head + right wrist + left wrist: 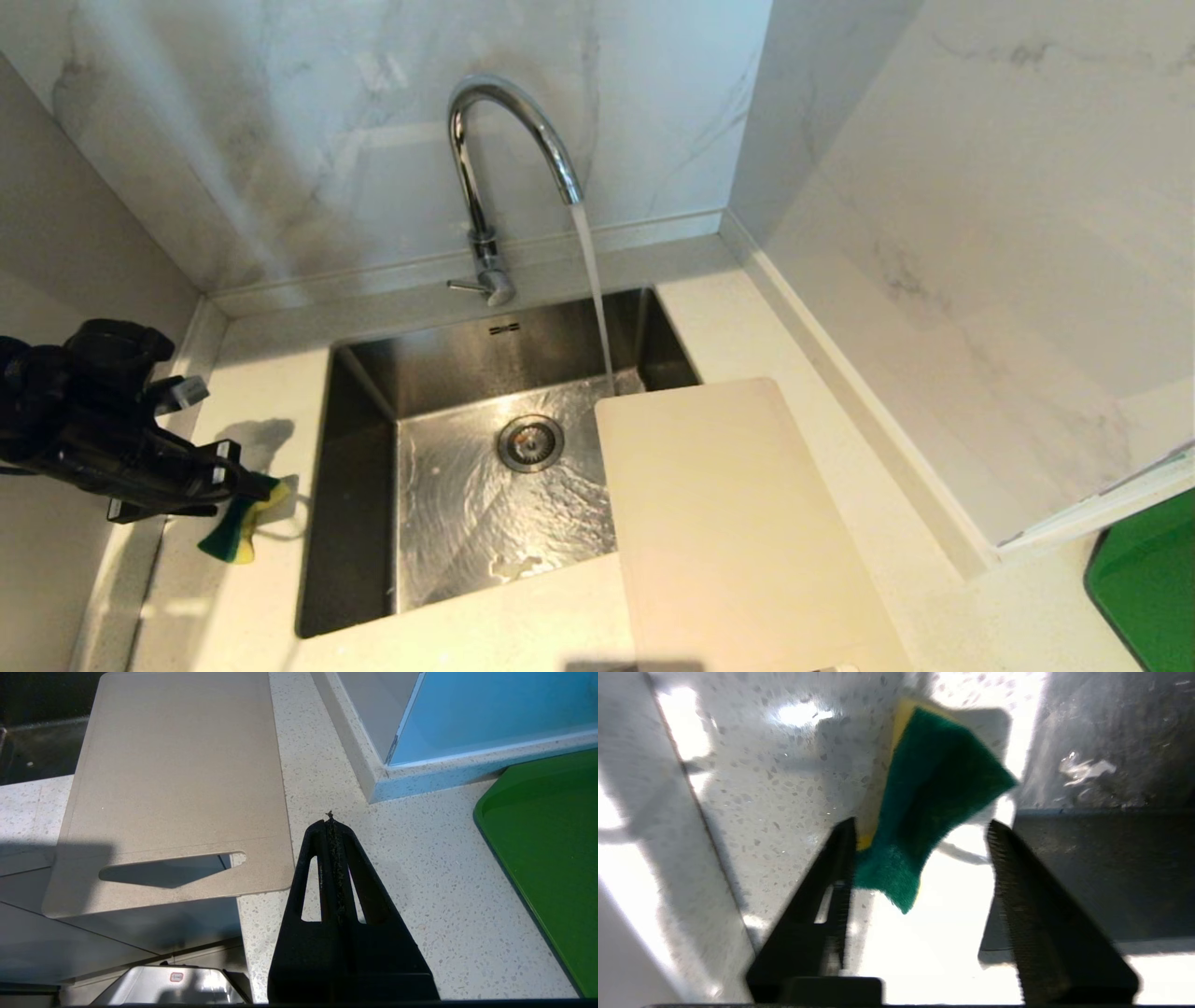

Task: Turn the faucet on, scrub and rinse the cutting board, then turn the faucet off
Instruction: Put down the cleaning cloth, then turn off the tap

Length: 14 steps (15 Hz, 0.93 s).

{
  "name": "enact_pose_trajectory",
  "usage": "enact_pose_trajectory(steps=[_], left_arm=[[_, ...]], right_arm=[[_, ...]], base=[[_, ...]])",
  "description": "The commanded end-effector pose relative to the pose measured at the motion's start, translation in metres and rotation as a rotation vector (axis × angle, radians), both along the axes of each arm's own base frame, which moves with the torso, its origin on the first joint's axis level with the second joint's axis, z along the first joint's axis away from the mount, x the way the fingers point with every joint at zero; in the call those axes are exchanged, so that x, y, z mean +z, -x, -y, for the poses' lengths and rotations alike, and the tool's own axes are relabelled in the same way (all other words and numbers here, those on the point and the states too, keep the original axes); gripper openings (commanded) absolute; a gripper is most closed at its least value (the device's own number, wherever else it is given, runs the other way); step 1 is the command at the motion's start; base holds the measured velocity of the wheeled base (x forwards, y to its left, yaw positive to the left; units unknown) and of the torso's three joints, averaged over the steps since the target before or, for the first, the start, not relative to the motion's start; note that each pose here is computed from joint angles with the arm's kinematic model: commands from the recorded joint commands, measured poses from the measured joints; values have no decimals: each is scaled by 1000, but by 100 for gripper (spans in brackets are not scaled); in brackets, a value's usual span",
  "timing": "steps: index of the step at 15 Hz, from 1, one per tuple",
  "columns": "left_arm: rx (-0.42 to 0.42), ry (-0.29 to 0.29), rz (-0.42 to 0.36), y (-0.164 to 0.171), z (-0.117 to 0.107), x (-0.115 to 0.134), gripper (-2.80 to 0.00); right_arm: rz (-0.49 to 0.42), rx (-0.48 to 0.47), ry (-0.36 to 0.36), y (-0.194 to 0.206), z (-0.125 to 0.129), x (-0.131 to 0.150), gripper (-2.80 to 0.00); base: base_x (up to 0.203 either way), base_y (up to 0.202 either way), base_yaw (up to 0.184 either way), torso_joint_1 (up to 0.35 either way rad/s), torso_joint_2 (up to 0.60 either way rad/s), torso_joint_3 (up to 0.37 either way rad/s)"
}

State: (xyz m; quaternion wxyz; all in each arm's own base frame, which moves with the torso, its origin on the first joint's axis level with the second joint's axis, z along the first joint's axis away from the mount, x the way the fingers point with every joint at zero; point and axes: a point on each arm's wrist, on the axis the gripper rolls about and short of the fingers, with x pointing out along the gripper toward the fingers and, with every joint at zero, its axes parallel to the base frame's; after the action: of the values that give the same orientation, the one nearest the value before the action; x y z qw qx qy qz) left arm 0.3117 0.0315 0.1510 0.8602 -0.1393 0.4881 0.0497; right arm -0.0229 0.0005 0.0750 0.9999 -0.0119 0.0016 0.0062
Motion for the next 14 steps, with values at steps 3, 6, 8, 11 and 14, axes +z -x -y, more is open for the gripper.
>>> enact_pose_trajectory(steps=[3,6,8,11,14], left_arm=[[-27,-10,145,9,10,42,0],[-108,4,213,8,40,61,-280],[-156,46,278,5,71,79,-280],[-142,193,401,-2,108,118,-280],[-147,294,527,-14,131,127,-280]], right_arm=[[-1,1,1,0,0,0,-280],[0,0,1,0,0,0,-280],[-1,0,1,0,0,0,-280],[-2,1,1,0,0,0,-280],[-1,0,1,0,0,0,-280]], base=[[0,0,0,0,0,0],[0,0,0,0,0,0],[0,0,0,0,0,0],[0,0,0,0,0,0],[0,0,0,0,0,0]])
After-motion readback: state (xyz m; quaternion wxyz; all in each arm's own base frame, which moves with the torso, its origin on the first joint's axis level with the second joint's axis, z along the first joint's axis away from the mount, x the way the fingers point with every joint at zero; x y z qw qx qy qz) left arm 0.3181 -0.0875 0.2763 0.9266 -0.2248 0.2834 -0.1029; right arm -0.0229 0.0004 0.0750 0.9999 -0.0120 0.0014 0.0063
